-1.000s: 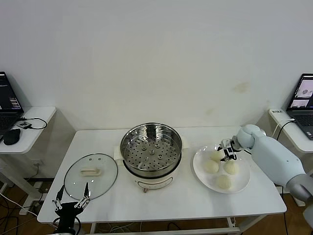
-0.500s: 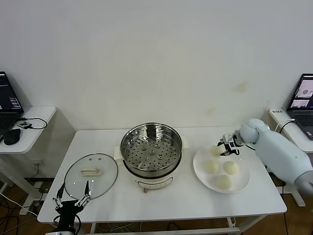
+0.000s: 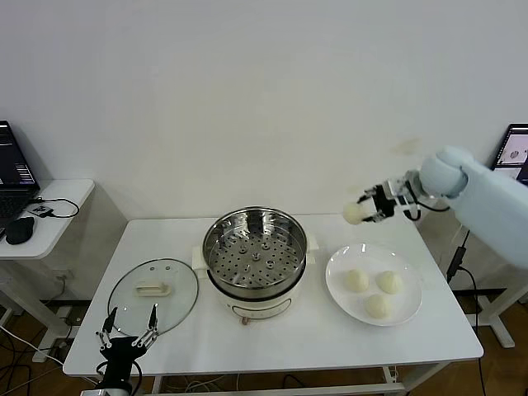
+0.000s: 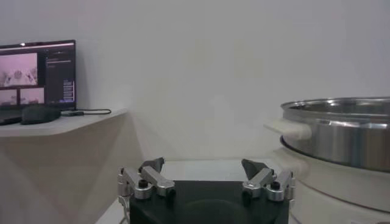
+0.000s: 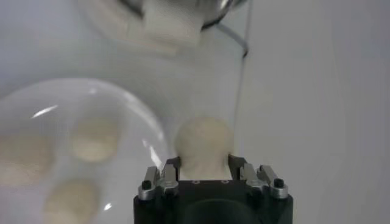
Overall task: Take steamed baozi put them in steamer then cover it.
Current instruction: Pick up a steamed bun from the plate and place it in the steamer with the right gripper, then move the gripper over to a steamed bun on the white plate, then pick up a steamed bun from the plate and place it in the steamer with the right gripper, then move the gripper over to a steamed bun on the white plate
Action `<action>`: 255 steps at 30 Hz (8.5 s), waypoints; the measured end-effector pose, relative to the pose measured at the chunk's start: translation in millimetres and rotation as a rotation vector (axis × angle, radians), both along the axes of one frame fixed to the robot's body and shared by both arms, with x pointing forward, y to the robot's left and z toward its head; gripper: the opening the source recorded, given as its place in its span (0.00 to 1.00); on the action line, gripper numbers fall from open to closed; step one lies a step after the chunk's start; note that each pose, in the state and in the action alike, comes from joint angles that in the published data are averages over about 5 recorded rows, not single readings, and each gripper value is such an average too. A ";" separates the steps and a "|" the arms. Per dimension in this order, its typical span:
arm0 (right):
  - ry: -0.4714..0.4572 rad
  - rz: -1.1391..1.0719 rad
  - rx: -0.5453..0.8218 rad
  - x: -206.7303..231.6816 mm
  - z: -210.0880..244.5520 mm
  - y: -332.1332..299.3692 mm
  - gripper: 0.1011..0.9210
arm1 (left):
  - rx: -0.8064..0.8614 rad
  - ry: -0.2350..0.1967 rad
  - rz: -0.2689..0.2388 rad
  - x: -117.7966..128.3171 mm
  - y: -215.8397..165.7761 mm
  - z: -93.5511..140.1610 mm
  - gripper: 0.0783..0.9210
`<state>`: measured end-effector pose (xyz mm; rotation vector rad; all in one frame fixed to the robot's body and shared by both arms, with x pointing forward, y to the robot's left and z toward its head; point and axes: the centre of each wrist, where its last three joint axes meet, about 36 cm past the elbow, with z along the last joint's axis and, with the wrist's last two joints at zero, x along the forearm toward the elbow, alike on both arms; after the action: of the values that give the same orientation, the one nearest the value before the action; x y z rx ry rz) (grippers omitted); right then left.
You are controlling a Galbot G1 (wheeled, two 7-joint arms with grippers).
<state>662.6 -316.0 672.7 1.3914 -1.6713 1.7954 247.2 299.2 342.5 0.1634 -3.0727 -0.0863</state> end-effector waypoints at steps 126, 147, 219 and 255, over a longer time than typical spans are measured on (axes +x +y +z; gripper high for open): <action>0.333 -0.181 -0.218 -38.2 -204.4 -0.1 0.88 | 0.029 0.009 0.030 4.9 24.7 -1.9 0.88; 0.331 -0.215 -0.228 -24.2 -226.4 2.0 0.70 | 0.028 0.011 0.032 7.1 24.8 -4.8 0.88; 0.296 -0.073 0.009 -16.4 -96.8 336.8 0.65 | -0.014 -0.028 0.036 14.0 17.4 10.3 0.88; 0.341 -0.049 -0.111 -51.7 -9.3 78.7 0.88 | -0.007 -0.036 0.023 14.6 15.0 9.6 0.88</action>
<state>610.9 -237.3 663.5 1.4944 -1.3954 1.4977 261.8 314.1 352.1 0.2018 -3.1058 -0.0730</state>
